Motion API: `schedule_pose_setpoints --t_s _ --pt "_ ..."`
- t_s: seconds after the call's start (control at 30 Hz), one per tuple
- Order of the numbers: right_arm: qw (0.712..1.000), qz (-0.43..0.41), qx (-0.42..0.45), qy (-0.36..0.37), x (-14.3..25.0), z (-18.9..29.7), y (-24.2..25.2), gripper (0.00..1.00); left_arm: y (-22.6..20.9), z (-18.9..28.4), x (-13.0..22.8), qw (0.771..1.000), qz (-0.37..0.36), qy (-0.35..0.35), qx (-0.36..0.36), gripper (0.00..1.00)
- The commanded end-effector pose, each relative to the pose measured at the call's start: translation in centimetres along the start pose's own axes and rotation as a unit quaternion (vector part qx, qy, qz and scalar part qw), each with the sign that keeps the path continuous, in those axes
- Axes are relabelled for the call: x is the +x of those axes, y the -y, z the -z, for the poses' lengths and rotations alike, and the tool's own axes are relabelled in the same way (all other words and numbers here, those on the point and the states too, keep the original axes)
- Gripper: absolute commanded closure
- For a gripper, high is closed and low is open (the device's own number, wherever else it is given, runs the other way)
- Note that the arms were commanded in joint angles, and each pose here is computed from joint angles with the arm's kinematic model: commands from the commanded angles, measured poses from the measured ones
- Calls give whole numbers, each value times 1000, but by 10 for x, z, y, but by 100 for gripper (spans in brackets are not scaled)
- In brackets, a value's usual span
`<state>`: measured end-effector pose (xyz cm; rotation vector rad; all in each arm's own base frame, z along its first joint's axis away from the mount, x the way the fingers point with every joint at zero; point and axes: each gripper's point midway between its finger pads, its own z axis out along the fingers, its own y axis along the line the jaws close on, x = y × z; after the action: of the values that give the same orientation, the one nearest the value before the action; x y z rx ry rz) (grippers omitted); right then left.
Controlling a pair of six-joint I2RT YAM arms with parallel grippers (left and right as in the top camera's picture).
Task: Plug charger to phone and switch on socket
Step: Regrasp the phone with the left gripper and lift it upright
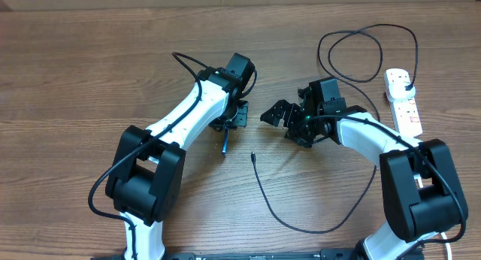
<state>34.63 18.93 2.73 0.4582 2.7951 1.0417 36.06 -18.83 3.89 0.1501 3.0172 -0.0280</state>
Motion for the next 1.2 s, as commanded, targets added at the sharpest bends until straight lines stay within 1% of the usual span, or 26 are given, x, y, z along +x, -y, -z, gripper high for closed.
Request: schedule_pose_setpoints --t_s 0.0,0.07,0.27,0.4,0.47,0.6,0.73,0.8,0.87,0.9,0.93,0.97,1.0,1.17 --pt "1000 7 14 15 -5 1 3 0 -4 -8 3 1000 9 -6 -13 87" --pt "1000 7 14 15 -5 1 3 0 -4 -8 4 1000 9 -7 -14 86" --pt "1000 7 14 15 -5 1 3 0 -5 -8 5 1000 9 -9 -15 75" --pt "1000 7 14 15 -5 1 2 0 -5 -8 7 1000 9 -14 -15 75" --pt "1000 7 14 15 -5 1 3 0 -6 -8 10 1000 8 -20 -17 80" --pt "1000 7 14 15 -5 1 2 0 -7 -8 12 1000 8 -23 -18 82" --pt "1000 7 14 15 -5 1 2 0 -7 -8 11 1000 8 -23 -18 88" --pt "1000 7 14 15 -5 1 2 0 -7 -8 12 1000 8 -23 -19 88" --pt "1000 7 14 15 -5 1 2 0 -7 -8 12 1000 8 -23 -19 80" --pt "1000 7 14 15 -5 1 2 0 -7 -8 12 1000 8 -24 -19 80" --pt "1000 7 14 15 -5 1 3 0 -7 -8 12 999 8 -25 -19 82" --pt "1000 7 14 15 -5 1 3 0 -7 -8 13 999 8 -25 -19 92" --pt "1000 7 14 15 -5 1 3 0 -7 -8 13 999 8 -26 -20 94" --pt "1000 7 14 15 -5 1 3 0 -9 -7 17 999 8 -33 -23 95"
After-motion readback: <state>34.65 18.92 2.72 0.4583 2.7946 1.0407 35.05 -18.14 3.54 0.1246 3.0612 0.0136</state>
